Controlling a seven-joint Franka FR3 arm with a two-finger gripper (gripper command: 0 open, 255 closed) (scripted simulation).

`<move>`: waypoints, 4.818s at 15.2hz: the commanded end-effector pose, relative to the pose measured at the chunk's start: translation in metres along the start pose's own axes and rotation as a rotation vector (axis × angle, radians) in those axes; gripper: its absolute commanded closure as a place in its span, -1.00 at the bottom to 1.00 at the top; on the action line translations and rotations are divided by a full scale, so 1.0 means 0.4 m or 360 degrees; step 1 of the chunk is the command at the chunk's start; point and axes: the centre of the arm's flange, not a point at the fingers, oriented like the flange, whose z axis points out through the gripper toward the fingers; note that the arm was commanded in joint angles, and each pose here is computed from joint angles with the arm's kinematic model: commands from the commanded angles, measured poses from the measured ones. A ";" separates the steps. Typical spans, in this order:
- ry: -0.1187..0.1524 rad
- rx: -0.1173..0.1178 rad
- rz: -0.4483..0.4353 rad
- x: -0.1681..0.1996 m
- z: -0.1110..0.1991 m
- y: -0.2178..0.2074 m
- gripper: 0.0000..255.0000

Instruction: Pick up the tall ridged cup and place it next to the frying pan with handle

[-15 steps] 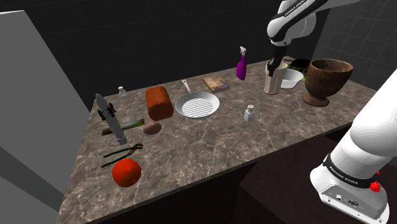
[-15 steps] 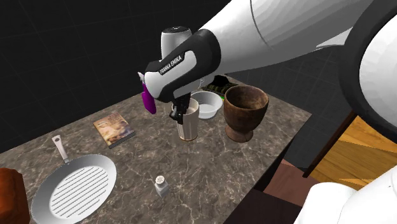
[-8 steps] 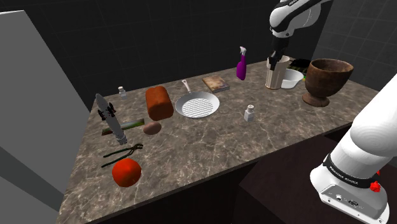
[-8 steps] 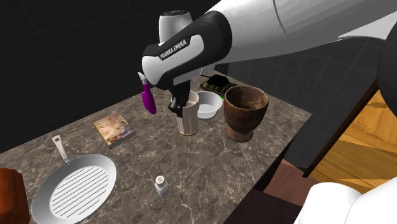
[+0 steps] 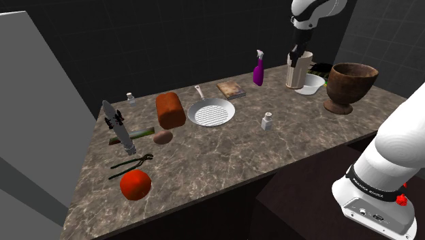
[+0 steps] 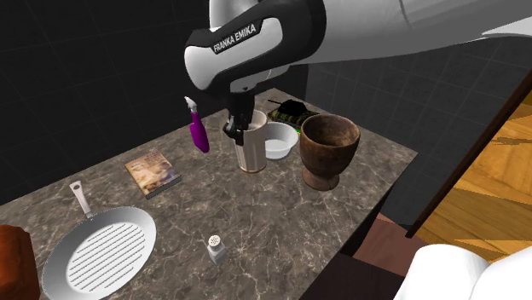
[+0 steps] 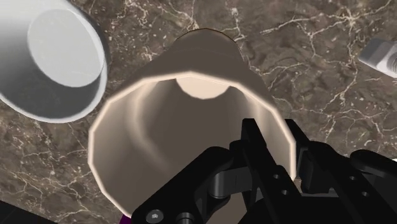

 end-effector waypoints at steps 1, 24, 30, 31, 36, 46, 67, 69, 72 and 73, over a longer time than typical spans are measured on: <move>0.0000 0.0000 0.0000 0.001 -0.027 0.002 1.00; 0.0000 0.0000 0.0000 0.176 -0.247 -0.002 1.00; 0.0000 0.0000 0.0000 0.373 -0.240 -0.026 1.00; 0.0000 0.0000 0.0000 0.405 -0.239 -0.030 1.00; 0.0000 0.0000 0.0000 0.493 -0.197 -0.043 1.00; 0.0000 0.0000 0.0000 0.486 -0.065 -0.051 1.00; 0.0000 0.0000 0.0000 0.471 0.211 -0.070 1.00; 0.0000 0.0000 0.0000 0.470 0.237 -0.071 1.00; 0.0000 0.0000 0.0000 0.468 0.277 -0.074 1.00; 0.0000 0.0000 0.0000 0.467 0.290 -0.075 1.00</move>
